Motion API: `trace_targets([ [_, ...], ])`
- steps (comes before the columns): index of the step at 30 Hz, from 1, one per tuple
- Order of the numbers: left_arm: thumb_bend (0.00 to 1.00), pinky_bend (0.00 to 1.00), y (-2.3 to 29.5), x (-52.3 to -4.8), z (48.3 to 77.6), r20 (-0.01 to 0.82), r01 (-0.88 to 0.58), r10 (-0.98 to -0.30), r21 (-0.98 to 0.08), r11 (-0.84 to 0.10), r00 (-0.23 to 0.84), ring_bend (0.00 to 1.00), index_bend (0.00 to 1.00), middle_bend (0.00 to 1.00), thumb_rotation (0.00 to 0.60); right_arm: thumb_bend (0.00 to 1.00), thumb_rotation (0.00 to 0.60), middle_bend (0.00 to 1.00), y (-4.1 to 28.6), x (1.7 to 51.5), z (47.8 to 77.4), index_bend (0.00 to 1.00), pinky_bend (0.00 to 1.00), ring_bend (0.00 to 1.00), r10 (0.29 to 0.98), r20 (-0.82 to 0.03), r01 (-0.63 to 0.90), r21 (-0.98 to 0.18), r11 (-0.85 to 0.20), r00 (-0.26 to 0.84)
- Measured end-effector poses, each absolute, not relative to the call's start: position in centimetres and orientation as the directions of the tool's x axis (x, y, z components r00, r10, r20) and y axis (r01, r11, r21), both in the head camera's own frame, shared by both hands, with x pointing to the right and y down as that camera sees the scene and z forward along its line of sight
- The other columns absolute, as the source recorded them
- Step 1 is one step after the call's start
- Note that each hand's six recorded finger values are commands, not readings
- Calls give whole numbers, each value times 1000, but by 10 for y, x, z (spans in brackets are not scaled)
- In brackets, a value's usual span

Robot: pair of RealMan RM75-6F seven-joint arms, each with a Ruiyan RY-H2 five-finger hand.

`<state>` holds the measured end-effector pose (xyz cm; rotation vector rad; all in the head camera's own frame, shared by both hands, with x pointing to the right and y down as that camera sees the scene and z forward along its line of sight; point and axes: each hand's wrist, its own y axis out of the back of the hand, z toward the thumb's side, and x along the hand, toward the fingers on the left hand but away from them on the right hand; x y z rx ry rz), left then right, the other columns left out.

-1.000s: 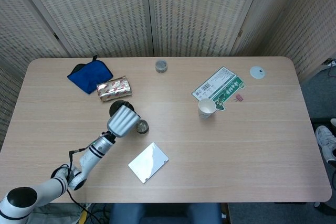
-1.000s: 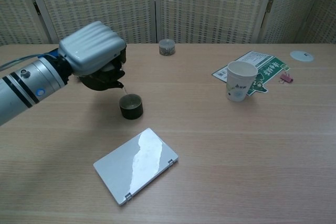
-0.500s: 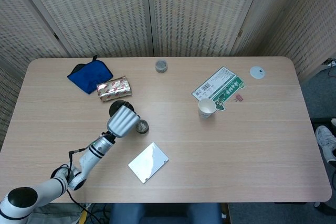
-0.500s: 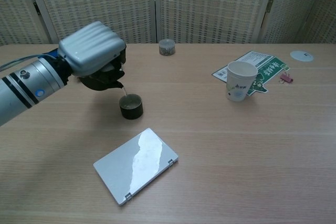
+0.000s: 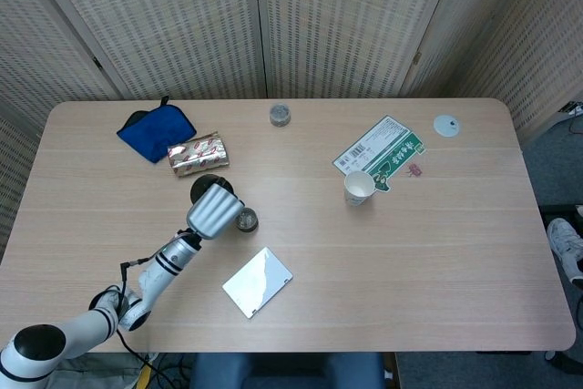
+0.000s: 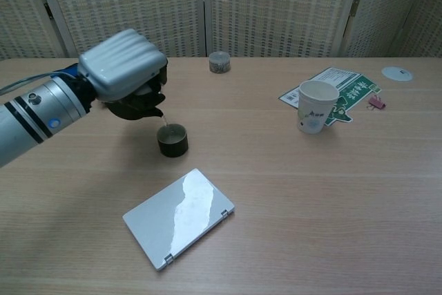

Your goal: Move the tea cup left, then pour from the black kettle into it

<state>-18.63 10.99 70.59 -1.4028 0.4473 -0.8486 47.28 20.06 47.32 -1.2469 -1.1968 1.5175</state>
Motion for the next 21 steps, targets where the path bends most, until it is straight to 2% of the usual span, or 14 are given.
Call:
trace_targets([
  [13, 375, 651, 110, -185, 705, 198, 196, -748, -976, -93, 633, 1000, 1000, 1000, 584, 256, 600, 242, 201, 474, 473, 259, 186, 159, 961, -207, -19, -977, -214, -182],
  [21, 373, 651, 105, -189, 706, 204, 79, -791, -978, -195, 577, 1000, 1000, 1000, 571, 256, 600, 242, 201, 475, 472, 259, 186, 159, 961, -204, -20, -977, -211, -188],
])
